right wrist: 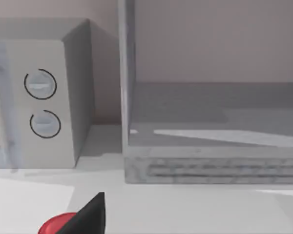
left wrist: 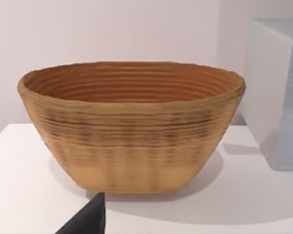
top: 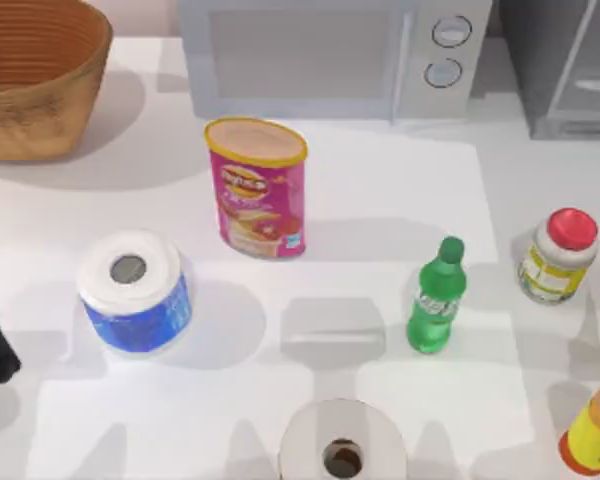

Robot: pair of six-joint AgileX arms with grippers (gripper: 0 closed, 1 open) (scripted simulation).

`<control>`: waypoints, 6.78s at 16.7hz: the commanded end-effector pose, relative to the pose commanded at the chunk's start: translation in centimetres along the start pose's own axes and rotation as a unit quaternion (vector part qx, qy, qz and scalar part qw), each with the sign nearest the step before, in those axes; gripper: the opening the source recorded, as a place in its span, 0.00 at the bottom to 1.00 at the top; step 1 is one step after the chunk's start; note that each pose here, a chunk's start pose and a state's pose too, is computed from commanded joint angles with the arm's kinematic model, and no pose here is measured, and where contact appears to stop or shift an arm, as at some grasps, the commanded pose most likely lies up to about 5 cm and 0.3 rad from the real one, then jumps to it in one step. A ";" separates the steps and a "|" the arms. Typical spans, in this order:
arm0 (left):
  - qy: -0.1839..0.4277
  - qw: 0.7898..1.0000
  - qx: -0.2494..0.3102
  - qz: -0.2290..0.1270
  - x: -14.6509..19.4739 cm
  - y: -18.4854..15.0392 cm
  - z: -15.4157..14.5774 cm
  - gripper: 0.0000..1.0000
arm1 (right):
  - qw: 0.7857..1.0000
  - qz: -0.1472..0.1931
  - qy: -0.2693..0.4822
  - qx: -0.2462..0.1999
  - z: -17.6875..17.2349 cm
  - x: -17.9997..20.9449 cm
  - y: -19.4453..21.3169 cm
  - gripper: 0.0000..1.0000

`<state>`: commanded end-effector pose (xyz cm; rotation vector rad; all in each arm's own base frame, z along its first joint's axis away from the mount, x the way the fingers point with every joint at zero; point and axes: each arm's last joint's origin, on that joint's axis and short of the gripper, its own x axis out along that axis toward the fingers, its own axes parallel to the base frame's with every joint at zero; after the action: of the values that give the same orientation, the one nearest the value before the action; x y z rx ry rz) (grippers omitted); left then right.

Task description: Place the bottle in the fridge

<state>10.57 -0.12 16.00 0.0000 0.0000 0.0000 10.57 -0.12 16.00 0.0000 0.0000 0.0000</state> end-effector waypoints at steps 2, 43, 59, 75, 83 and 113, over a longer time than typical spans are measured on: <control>0.000 1.000 0.000 0.000 0.0 0.0 0.0 1.00 | 1.000 0.001 0.000 0.000 0.0 0.0 0.0 1.00; 0.000 1.000 0.000 0.000 0.0 0.0 0.0 1.00 | 0.907 0.371 0.184 -0.075 -7.2 11.7 13.1 1.00; 0.000 1.000 0.000 0.000 0.0 0.0 0.0 1.00 | 0.907 0.371 0.184 -0.075 -7.3 11.7 13.1 0.10; 0.000 1.000 0.000 0.000 0.0 0.0 0.0 1.00 | 0.899 0.396 0.176 -0.069 -5.7 11.5 12.1 0.01; 0.000 1.000 0.000 0.000 0.0 0.0 0.0 1.00 | 0.908 0.380 0.158 -0.079 -1.9 12.0 5.5 0.01; 0.000 1.000 0.000 0.000 0.0 0.0 0.0 1.00 | 1.000 0.009 -0.012 -0.011 0.9 0.0 0.1 0.01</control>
<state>10.57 -0.12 16.00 0.0000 0.0000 0.0000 10.58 -0.06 16.93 -0.0228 -0.0250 0.0180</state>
